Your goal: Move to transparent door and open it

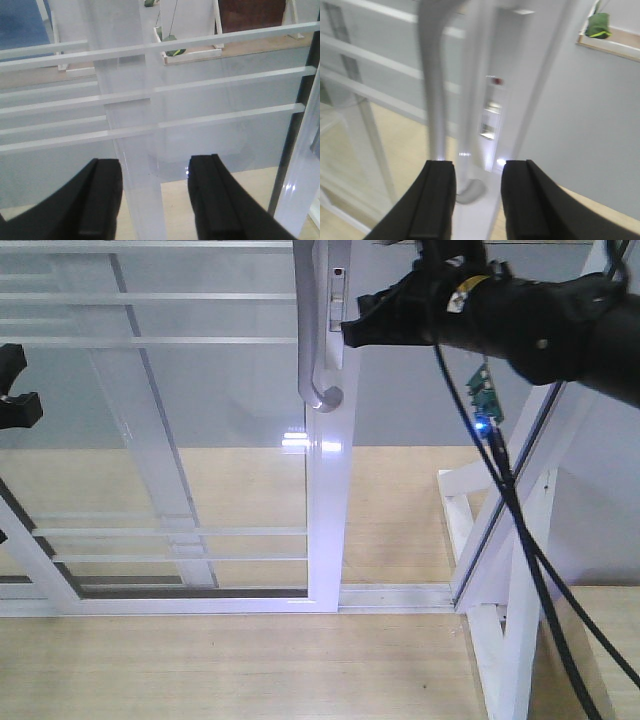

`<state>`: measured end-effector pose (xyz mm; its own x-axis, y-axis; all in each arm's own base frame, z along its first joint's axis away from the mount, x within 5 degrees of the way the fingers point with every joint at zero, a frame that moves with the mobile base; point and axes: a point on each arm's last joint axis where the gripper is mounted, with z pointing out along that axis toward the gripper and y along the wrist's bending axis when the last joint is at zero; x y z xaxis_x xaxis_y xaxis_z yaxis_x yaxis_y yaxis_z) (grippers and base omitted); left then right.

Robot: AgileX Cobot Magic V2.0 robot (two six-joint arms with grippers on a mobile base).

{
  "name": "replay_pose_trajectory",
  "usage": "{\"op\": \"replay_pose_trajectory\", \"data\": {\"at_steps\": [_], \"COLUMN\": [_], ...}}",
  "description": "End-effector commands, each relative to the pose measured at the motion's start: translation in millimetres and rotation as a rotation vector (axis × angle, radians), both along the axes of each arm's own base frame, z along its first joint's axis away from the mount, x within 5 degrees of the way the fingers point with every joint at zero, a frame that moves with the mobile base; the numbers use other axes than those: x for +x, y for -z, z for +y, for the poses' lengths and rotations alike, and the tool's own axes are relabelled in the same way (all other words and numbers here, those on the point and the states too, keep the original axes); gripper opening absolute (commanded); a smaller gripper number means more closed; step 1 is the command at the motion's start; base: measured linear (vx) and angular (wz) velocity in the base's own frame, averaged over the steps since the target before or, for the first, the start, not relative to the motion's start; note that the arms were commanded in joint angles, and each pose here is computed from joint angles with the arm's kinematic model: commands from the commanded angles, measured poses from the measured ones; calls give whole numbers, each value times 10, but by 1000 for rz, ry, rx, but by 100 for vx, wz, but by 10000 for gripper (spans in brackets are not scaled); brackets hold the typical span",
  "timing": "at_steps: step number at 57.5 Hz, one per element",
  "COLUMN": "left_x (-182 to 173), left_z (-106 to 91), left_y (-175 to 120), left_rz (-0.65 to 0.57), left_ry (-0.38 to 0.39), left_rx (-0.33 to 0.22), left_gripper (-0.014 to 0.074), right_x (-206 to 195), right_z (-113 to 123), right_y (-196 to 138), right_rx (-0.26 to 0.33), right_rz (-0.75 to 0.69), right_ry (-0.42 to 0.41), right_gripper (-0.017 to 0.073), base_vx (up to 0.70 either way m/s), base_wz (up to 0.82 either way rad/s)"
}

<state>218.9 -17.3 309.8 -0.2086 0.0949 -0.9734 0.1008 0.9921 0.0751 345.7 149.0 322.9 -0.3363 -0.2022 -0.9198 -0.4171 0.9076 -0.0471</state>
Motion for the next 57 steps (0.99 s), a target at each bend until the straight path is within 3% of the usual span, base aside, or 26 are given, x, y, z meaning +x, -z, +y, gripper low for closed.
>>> {"op": "replay_pose_trajectory", "data": {"at_steps": [1, 10, 21, 35, 47, 57], "left_x": [48, 174, 371, 655, 1099, 1501], "left_z": [-29, -101, -470, -832, -1170, -1457], "left_y": [-198, -114, 64, 304, 107, 21], "left_rz": [-145, -143, -170, -218, -275, -250], "left_ry": [17, 43, 185, 292, 344, 366], "left_rx": [-25, -57, -79, -117, -132, -123], "left_gripper": [444, 444, 444, 444, 444, 444], "right_x": [-221, -656, -1181, -1578, -1685, -1688], "right_z": [-275, -730, -1069, -1171, -1191, -1191], "right_y": [-416, -321, -261, -276, -277, -264], "right_rx": [37, 17, 11, -7, -21, -23], "right_rz": [-158, -129, -140, -83, -56, -47], "right_ry": [43, 136, 216, 230, 229, 229], "right_gripper": [322, 322, 322, 322, 322, 322], "base_vx": [0, 0, 0, 0, 0, 0], "base_wz": [0, 0, 0, 0, 0, 0]}}
